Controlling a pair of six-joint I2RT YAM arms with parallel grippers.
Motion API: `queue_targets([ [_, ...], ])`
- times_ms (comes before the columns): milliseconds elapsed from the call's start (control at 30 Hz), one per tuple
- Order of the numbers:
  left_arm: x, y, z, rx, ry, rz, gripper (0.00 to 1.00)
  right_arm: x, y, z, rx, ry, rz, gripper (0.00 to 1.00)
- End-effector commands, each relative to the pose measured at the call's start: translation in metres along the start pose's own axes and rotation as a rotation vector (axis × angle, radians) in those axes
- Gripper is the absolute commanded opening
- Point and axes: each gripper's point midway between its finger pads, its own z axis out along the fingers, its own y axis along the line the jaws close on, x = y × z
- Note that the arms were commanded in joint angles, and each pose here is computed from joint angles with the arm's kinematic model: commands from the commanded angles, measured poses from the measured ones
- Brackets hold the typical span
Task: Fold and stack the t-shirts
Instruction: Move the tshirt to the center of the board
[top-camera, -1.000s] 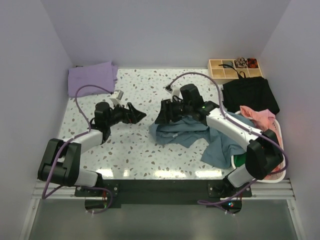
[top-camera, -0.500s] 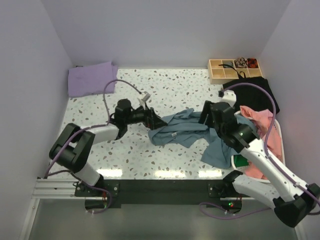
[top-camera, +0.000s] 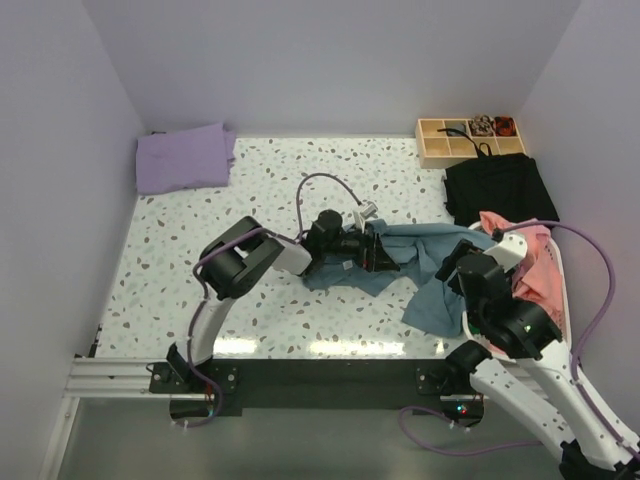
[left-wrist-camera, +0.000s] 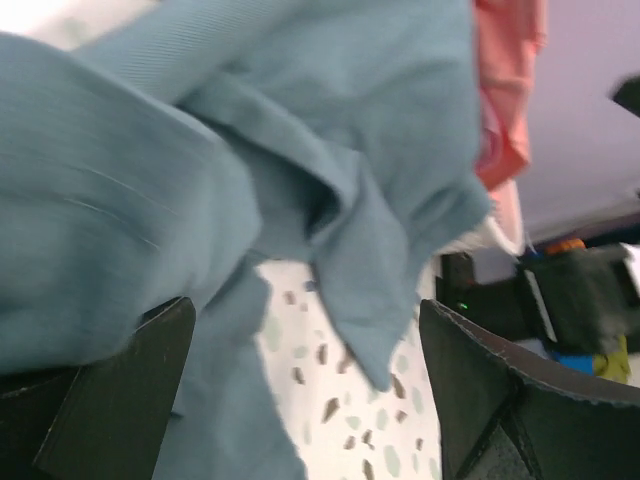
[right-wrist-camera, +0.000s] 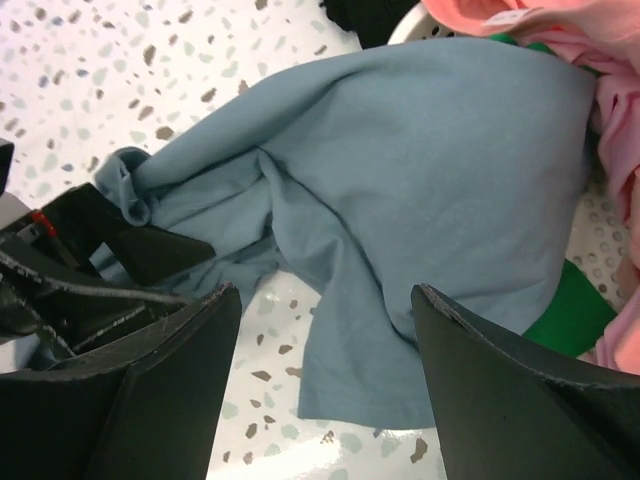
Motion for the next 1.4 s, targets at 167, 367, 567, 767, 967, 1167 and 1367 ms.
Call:
queue_targets([
  [167,-0.007,0.133,-0.072,-0.821,-0.080,-0.041,1.00,0.016,-0.004,0.013,0.084,0.050,-0.045,0.74],
  [367,0.007,0.171,-0.171,-1.221,-0.046,-0.086,1.00,0.022,-0.011,0.015,0.124,0.064,-0.049,0.74],
  [567,0.036,0.183,-0.233,-1.318,-0.026,-0.172,1.00,0.033,-0.009,0.020,0.132,0.101,-0.073,0.74],
  [767,0.038,0.183,-0.255,-1.323,-0.043,-0.183,1.00,0.072,0.024,0.035,0.009,0.267,-0.188,0.76],
  [967,0.040,0.184,-0.254,-1.313,-0.047,-0.188,1.00,0.115,0.057,0.043,-0.136,0.424,-0.205,0.72],
  [1167,0.036,0.181,-0.250,-1.281,-0.048,-0.180,1.00,0.131,0.039,0.037,-0.110,0.456,-0.182,0.69],
  [1367,0.031,0.178,-0.258,-1.302,-0.061,-0.174,1.00,0.129,0.016,0.024,-0.009,0.470,-0.132,0.45],
])
